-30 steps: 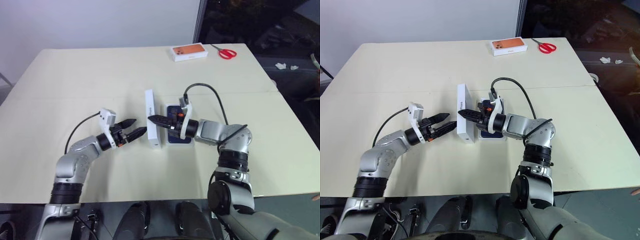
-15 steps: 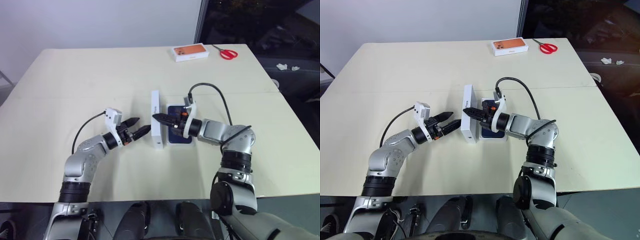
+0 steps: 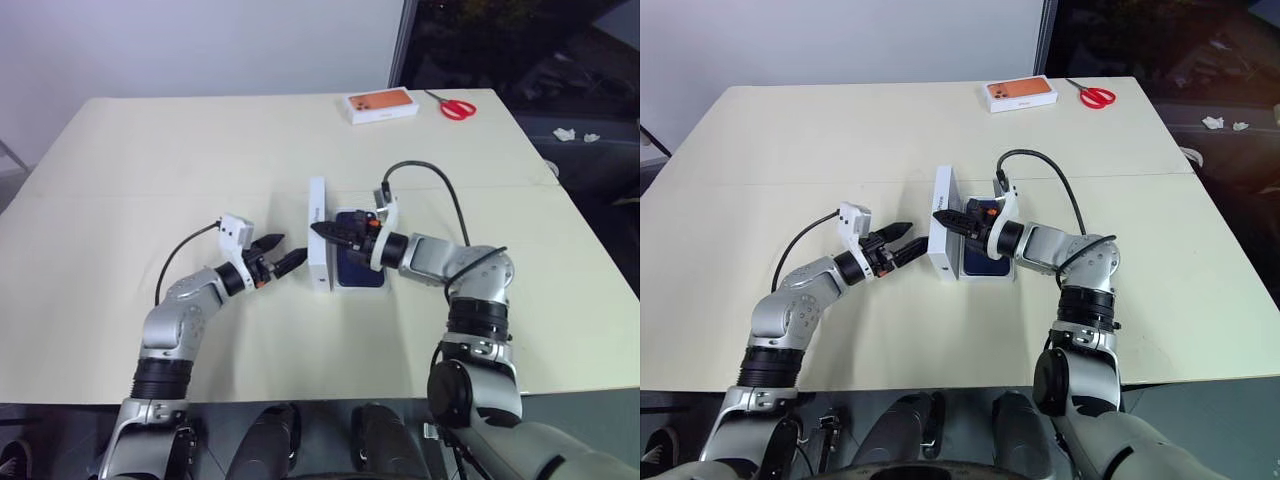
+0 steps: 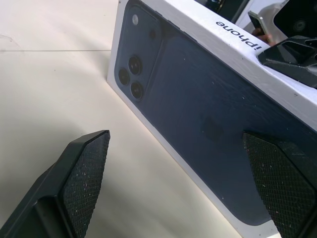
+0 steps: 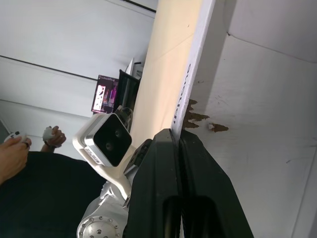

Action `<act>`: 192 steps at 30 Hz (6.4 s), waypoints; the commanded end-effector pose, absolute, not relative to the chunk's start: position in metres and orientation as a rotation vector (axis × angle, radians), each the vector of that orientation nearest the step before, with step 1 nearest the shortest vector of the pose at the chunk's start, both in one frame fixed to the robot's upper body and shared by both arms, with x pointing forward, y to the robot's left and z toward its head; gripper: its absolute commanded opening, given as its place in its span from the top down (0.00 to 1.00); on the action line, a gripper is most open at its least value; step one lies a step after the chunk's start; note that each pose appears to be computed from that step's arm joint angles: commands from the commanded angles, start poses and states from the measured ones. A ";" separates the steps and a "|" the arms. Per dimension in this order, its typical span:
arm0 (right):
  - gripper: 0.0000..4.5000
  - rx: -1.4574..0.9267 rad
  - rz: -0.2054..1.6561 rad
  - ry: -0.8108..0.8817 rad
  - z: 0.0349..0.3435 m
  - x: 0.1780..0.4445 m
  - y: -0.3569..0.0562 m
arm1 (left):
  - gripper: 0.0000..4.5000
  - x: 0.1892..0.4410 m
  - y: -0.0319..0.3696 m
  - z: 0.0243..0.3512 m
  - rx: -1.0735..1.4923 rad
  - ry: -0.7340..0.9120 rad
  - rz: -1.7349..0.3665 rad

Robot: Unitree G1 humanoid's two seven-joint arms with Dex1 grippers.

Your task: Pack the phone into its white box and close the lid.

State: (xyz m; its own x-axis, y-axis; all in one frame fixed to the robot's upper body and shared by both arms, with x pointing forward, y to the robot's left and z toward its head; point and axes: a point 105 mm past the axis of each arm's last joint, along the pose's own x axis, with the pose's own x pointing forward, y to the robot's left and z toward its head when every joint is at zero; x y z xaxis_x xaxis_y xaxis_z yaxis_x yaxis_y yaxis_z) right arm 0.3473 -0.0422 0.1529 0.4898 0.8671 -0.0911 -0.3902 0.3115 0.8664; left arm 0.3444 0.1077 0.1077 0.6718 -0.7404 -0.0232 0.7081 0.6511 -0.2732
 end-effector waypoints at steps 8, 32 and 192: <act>0.60 0.877 0.858 0.648 0.148 0.354 -0.045 | 0.00 0.341 0.093 0.120 -0.236 0.100 -0.896; 0.31 -0.039 0.865 0.356 0.198 0.360 -0.156 | 0.00 0.347 0.046 0.124 -0.277 0.082 -1.011; 1.00 -0.692 0.865 0.375 0.151 0.343 -0.166 | 1.00 0.367 0.037 0.096 0.105 0.325 -0.901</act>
State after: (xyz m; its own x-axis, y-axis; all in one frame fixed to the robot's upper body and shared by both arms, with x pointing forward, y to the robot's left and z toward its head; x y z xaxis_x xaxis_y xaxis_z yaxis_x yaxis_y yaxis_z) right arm 0.3444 -0.1658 0.1365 0.5872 0.5500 -0.5939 -0.8066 0.4585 -0.3730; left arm 0.3646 0.0338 0.0913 0.5627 -0.7601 -0.3249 0.7906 0.6097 -0.0570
